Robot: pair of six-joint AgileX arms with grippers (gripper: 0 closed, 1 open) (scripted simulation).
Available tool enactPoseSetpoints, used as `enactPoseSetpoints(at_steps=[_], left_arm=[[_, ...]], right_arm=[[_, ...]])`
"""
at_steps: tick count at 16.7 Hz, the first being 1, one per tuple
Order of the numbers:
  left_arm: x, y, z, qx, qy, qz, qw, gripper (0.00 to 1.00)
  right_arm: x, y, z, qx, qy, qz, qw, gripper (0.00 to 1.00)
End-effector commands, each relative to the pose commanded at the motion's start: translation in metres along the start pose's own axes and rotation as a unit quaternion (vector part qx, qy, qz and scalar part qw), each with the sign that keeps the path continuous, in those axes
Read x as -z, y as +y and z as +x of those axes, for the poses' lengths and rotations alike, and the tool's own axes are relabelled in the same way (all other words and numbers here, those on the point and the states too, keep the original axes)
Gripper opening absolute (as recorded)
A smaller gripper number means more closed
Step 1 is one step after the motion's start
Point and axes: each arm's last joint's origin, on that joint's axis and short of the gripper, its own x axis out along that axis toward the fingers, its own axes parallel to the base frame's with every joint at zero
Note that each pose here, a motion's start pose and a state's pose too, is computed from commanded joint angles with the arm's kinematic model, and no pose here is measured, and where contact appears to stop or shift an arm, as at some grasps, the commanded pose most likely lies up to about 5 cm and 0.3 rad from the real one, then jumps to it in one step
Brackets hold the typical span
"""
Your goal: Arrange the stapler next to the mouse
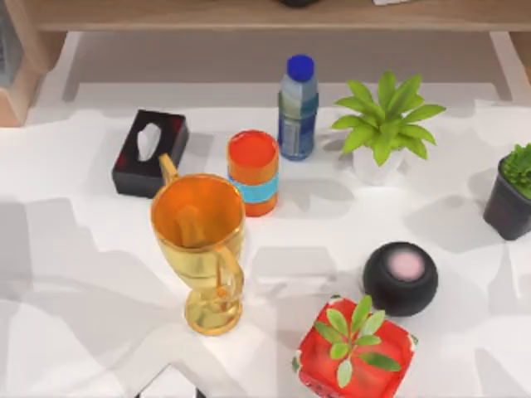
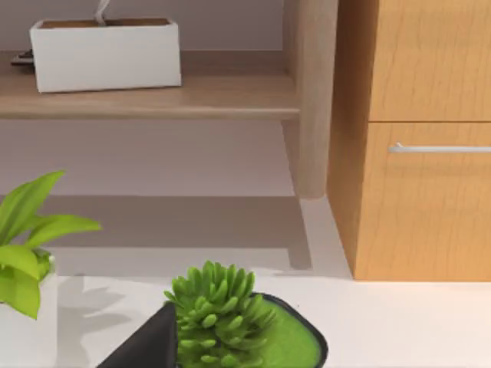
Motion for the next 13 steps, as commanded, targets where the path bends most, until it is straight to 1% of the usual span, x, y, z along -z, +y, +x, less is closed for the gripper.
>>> enactPoseSetpoints(at_steps=[4, 9, 13], left_arm=[[0.000, 0.004, 0.005, -0.005, 0.005, -0.008, 1.000, 0.00], [0.004, 0.004, 0.014, -0.006, 0.033, -0.010, 0.999, 0.00], [0.008, 0.001, 0.016, -0.003, 0.048, -0.005, 0.999, 0.00]], right_arm=[[0.000, 0.000, 0.000, 0.000, 0.000, 0.000, 1.000, 1.00], [0.000, 0.000, 0.000, 0.000, 0.000, 0.000, 1.000, 1.00], [0.000, 0.000, 0.000, 0.000, 0.000, 0.000, 1.000, 1.00]])
